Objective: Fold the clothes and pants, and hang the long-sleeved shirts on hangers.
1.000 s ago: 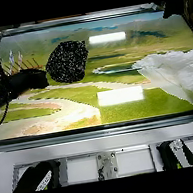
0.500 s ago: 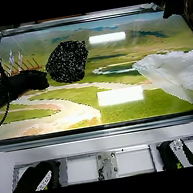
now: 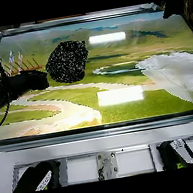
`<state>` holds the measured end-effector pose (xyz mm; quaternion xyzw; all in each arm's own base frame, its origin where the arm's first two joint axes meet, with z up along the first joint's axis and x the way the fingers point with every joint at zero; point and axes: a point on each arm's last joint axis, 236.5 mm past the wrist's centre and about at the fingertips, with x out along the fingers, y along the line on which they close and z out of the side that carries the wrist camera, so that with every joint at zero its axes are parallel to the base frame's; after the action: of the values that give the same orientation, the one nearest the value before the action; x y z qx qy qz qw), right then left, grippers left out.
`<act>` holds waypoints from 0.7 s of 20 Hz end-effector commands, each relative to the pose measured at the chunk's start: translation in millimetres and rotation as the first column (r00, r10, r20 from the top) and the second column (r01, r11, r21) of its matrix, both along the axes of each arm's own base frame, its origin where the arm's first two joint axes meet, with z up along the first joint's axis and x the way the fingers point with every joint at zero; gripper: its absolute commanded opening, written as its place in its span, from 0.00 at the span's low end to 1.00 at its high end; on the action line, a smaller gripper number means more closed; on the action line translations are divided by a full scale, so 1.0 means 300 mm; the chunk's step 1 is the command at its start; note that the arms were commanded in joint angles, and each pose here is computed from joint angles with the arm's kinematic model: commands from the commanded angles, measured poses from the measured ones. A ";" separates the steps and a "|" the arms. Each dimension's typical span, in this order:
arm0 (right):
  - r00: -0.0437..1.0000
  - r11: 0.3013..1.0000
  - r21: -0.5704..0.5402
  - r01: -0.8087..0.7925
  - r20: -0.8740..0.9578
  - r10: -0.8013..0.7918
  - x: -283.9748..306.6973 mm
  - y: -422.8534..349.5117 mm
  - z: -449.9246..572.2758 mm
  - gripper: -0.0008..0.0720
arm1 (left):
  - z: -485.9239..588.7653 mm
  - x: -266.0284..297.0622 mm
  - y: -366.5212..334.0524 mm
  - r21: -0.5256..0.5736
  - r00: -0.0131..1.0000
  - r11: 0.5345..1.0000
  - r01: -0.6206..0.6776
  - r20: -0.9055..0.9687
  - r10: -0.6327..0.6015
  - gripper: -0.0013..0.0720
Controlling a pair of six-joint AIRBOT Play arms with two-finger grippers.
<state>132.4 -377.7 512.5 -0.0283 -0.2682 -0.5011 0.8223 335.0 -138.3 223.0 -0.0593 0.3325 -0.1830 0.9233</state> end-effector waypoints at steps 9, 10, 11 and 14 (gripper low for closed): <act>0.997 0.997 0.047 -0.066 -0.047 0.068 0.062 -0.064 -0.079 0.02 | 0.008 -0.010 -0.030 -0.054 1.000 0.998 0.010 -0.015 -0.011 0.03; 0.995 0.995 0.045 -0.085 -0.057 0.087 0.077 -0.055 -0.080 0.04 | 0.009 -0.009 -0.030 -0.054 1.000 0.998 0.010 -0.014 -0.011 0.03; 0.992 0.993 0.044 -0.105 -0.067 0.108 0.093 -0.046 -0.082 0.04 | 0.009 -0.010 -0.031 -0.055 1.000 0.998 0.010 -0.015 -0.011 0.03; 0.981 0.985 0.043 -0.165 -0.093 0.168 0.138 -0.019 -0.088 0.60 | 0.008 -0.010 -0.030 -0.054 1.000 0.998 0.010 -0.015 -0.011 0.03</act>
<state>160.3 -391.4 488.2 -0.0144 -0.2308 -0.4604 0.8570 332.1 -147.2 225.5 -0.0835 0.3346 -0.1960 0.9180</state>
